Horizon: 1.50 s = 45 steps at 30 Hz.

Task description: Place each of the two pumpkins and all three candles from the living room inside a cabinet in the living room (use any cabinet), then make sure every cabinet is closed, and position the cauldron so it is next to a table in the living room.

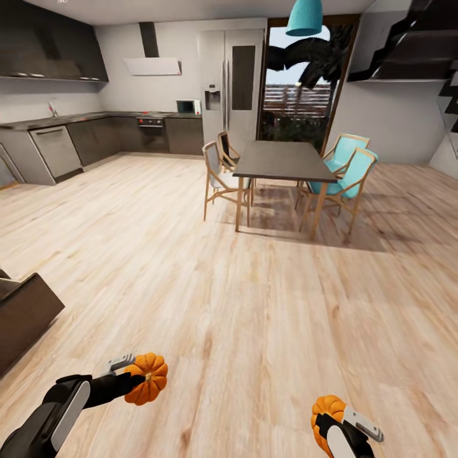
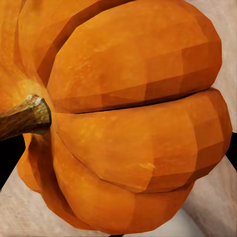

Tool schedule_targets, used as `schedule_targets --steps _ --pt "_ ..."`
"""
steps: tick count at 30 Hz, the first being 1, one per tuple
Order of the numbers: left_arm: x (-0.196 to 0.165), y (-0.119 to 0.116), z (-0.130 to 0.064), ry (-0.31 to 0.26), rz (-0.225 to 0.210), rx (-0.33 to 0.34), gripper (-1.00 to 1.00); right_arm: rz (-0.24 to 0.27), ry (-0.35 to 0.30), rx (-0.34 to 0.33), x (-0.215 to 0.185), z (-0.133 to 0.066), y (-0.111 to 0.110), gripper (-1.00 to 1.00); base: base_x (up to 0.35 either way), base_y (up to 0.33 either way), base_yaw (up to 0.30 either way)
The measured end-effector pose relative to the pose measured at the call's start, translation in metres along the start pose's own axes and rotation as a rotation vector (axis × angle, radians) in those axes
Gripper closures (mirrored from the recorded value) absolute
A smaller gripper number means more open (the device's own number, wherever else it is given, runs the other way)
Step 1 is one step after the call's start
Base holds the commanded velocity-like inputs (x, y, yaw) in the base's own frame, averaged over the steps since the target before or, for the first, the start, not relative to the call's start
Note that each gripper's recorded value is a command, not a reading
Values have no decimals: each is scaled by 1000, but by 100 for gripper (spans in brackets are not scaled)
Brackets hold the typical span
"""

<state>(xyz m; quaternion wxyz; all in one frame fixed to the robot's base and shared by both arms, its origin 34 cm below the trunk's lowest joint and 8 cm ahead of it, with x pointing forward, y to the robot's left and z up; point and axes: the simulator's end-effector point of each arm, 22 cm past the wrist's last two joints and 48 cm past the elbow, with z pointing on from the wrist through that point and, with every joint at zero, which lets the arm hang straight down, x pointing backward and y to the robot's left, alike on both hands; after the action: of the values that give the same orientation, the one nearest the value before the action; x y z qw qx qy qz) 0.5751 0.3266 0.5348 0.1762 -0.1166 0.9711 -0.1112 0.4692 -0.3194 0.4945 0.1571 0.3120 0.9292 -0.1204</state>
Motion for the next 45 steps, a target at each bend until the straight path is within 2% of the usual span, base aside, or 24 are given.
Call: schedule_targets --steps 9,13,28,39,45 --pt "0 -2 0 0 -4 5 100 -3 -1 0 0 0 0 100 39 -26 18" --pt "3 -7 2 9 12 11 100 -3 0 -1 0 0 1 100 0 0 30" --pt "1 -9 0 5 25 10 100 -1 -9 -3 -4 -2 0 100 12 -65 224" --pt "1 -10 -1 4 24 13 100 0 -10 -4 -4 -2 0 100 27 -145 16" --pt "0 -10 -1 -1 28 12 100 -2 -9 -6 -3 -3 2 100 273 -46 0"
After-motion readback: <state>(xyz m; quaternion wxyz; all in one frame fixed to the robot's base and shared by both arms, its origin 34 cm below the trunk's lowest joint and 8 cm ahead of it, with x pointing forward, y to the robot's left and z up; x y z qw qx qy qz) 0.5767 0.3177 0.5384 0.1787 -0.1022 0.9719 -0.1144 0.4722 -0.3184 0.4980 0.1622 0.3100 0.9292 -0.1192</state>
